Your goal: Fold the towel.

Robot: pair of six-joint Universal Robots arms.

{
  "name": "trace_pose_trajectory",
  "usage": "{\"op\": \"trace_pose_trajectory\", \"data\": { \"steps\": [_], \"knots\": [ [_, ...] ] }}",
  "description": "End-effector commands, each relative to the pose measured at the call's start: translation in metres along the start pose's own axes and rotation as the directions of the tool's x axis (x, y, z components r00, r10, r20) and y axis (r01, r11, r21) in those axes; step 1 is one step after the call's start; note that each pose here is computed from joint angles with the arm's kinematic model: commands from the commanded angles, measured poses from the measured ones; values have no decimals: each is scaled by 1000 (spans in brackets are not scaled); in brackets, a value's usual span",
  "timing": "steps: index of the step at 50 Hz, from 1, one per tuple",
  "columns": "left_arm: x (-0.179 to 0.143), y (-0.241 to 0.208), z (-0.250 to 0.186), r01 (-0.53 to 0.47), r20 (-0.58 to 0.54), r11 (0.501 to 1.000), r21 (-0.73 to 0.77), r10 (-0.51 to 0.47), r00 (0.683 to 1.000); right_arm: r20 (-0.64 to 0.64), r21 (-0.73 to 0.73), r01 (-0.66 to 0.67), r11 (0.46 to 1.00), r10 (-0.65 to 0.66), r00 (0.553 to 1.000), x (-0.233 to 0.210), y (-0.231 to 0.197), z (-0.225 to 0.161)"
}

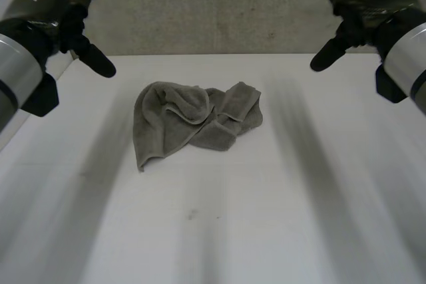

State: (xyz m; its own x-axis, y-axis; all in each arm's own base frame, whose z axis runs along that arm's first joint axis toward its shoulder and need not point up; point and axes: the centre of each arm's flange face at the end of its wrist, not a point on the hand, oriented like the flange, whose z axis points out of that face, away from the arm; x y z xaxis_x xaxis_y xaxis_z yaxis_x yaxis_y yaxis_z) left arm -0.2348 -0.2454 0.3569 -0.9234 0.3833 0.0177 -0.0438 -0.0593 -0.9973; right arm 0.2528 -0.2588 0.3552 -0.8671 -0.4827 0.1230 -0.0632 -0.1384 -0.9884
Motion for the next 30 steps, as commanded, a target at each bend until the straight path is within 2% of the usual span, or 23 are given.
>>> {"op": "trace_pose_trajectory", "data": {
  "steps": [1,6,9,16,23,30],
  "knots": [
    [-2,45,32,-1,1,997,-78,1,1000,141,-76,67,995,-55,988,-23,34,14],
    [1,97,62,-36,-16,983,-181,34,999,151,-113,97,989,-79,985,-24,52,24],
    [2,111,70,-53,-26,978,-201,49,998,156,-143,101,985,-78,985,-24,65,29],
    [23,189,115,-158,-124,955,-250,130,984,167,-189,99,977,-68,984,-26,86,36],
    [38,236,153,-304,-180,934,-189,271,946,180,-231,108,967,-67,981,-28,103,39],
    [40,250,175,-331,-171,935,-130,308,936,199,-258,128,958,-77,977,-33,116,39]
  ]
}}
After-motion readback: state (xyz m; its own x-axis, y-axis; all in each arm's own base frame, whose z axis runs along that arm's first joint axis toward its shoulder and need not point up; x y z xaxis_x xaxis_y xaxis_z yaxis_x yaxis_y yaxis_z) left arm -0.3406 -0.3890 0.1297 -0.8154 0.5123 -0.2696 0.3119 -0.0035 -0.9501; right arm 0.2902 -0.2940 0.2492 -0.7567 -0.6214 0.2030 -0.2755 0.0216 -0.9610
